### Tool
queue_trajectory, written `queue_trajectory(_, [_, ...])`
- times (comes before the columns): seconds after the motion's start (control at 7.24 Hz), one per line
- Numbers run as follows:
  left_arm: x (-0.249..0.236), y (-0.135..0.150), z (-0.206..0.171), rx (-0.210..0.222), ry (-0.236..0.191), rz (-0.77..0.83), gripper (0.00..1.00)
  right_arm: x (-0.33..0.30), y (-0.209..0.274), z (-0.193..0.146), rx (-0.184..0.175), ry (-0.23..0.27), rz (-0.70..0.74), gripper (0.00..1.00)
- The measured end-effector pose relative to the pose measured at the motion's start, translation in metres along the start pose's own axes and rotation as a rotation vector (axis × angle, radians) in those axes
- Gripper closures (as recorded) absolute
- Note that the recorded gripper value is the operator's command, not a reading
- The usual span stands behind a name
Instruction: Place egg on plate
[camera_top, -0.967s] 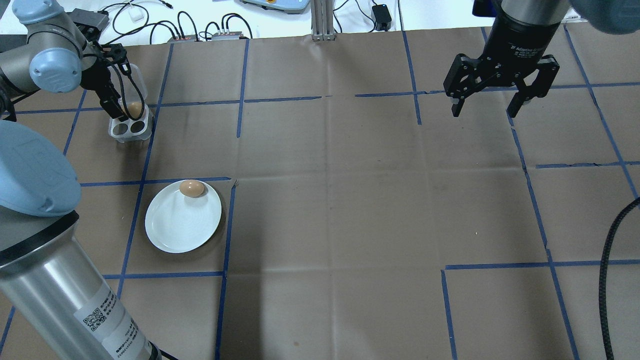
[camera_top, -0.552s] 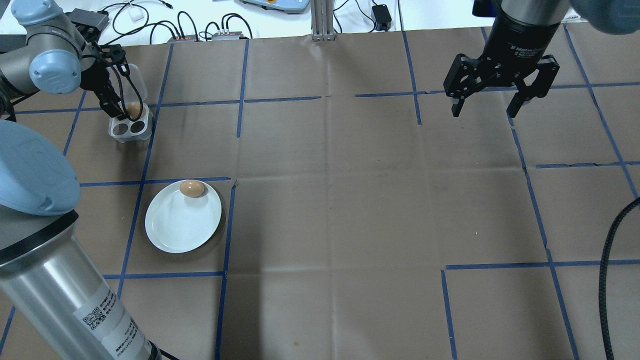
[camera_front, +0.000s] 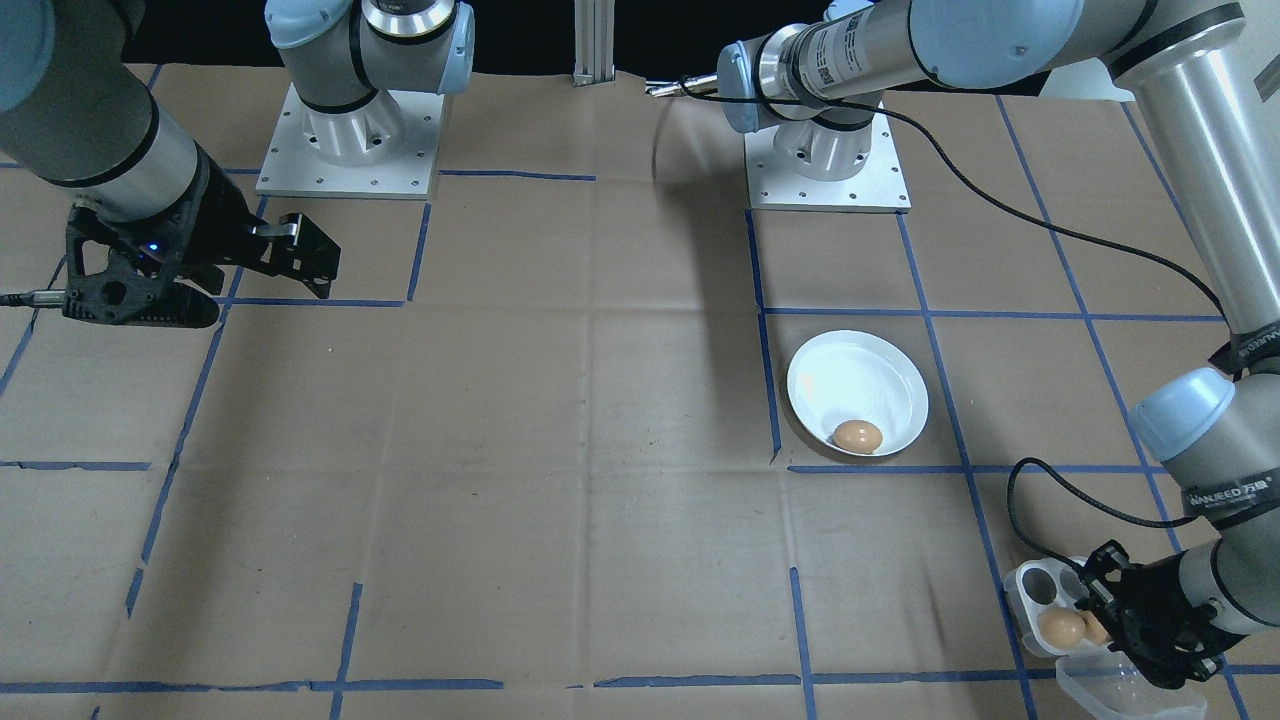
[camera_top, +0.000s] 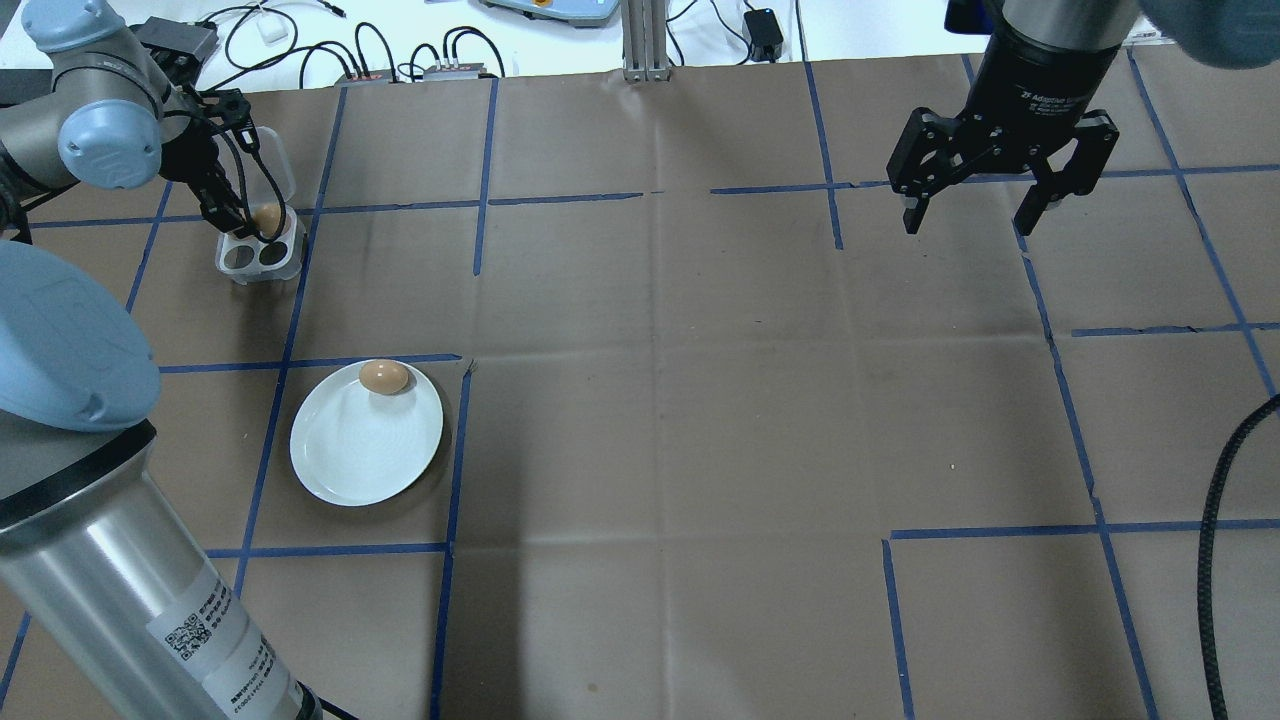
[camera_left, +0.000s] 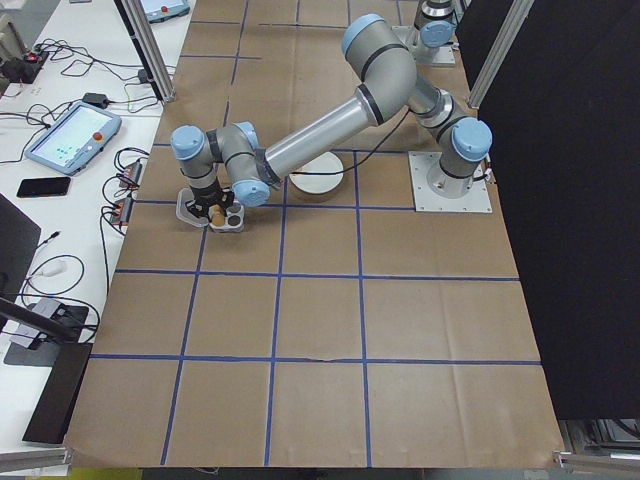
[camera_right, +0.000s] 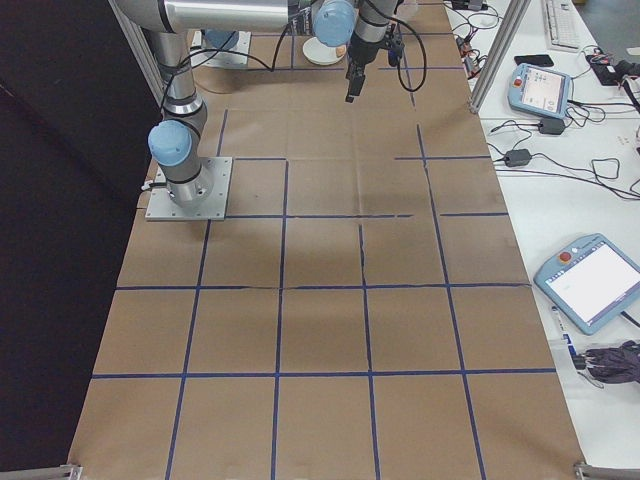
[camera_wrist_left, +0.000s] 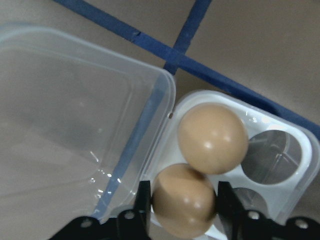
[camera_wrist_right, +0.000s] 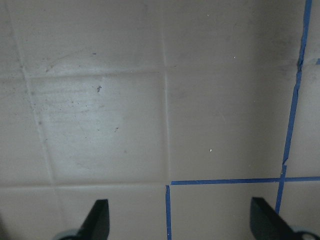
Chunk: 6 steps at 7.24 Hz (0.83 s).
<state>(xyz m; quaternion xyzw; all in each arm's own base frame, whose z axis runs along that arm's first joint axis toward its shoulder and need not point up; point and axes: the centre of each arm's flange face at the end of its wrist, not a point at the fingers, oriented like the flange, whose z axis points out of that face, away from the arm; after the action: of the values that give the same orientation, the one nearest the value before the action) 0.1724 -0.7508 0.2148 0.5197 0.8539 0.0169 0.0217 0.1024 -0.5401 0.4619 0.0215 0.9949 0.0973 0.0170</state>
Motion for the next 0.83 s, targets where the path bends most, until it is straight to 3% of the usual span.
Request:
queue_trajectory(0.41, [0.001, 0.0, -0.008, -0.007, -0.009, 0.001, 0.68, 0.0, 0.0, 0.0, 0.0, -0.001, 0.0, 0.0])
queue_trajectory(0.83, [0.025, 0.009, -0.059, -0.024, -0.027, -0.004, 0.68, 0.0, 0.0, 0.0, 0.0, -0.001, 0.0, 0.0])
